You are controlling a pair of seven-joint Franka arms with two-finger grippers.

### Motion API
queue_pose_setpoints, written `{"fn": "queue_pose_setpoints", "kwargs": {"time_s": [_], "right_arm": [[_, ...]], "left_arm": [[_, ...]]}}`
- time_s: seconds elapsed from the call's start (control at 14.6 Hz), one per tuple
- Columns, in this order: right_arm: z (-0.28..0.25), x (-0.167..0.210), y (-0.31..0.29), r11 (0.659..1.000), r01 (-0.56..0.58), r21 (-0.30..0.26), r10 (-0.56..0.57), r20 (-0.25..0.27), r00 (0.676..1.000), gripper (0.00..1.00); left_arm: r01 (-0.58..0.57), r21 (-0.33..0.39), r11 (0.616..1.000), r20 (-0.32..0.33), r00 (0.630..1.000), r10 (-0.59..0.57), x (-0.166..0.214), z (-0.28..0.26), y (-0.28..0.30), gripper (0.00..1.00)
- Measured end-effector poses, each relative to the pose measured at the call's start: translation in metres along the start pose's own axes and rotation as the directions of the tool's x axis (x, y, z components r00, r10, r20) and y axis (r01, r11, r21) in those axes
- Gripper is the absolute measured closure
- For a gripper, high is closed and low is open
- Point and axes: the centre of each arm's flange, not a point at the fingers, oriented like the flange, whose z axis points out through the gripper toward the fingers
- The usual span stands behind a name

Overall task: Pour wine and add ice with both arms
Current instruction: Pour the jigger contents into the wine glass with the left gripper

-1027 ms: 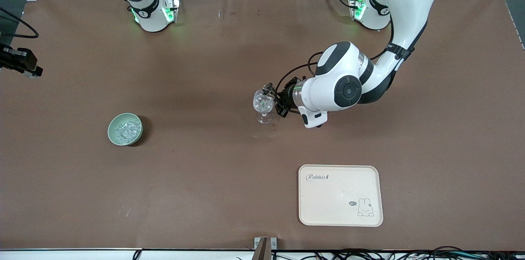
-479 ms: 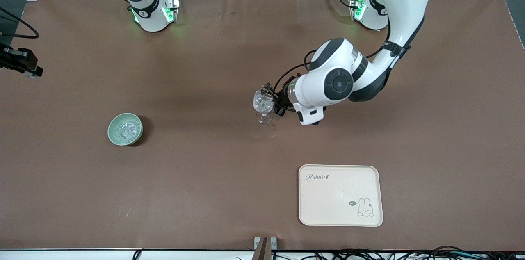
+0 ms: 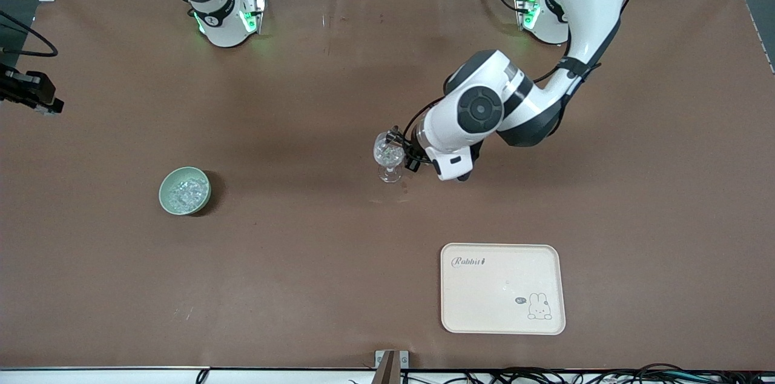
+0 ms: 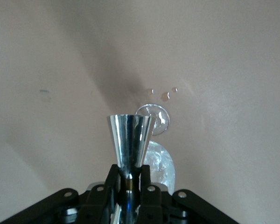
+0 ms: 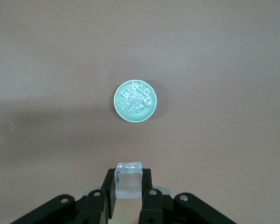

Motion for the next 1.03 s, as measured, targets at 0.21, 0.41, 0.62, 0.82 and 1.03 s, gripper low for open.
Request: {"fn": "queue_pose_setpoints", "kwargs": {"time_s": [0.21,0.41,0.62,0.82,1.03], "right_arm": [[0.000,0.000,0.000,1.000,0.000,0.000,0.000,0.000,1.000,0.75],[0.000,0.000,0.000,1.000,0.000,0.000,0.000,0.000,1.000,0.75],[0.000,0.000,0.000,1.000,0.000,0.000,0.000,0.000,1.000,0.75],[0.000,0.000,0.000,1.000,-0.001,0.000,0.001,0.001,1.000,0.75],[0.000,0.000,0.000,1.000,-0.001,0.000,0.001,0.001,1.000,0.75]], "left_arm": [[0.001,-0.008,1.000,-0.036,0.999,-0.002,-0.008,0.003,-0.002,0.78],[0.004,-0.010,1.000,-0.039,0.999,-0.004,-0.005,0.002,-0.001,0.78],[0.005,-0.011,1.000,-0.039,0.999,-0.005,-0.005,0.002,-0.001,0.78],[0.024,-0.008,1.000,-0.027,0.999,-0.024,0.004,0.001,0.001,0.78],[0.053,0.027,0.998,0.121,0.991,-0.056,0.019,-0.006,0.007,0.78]]}}
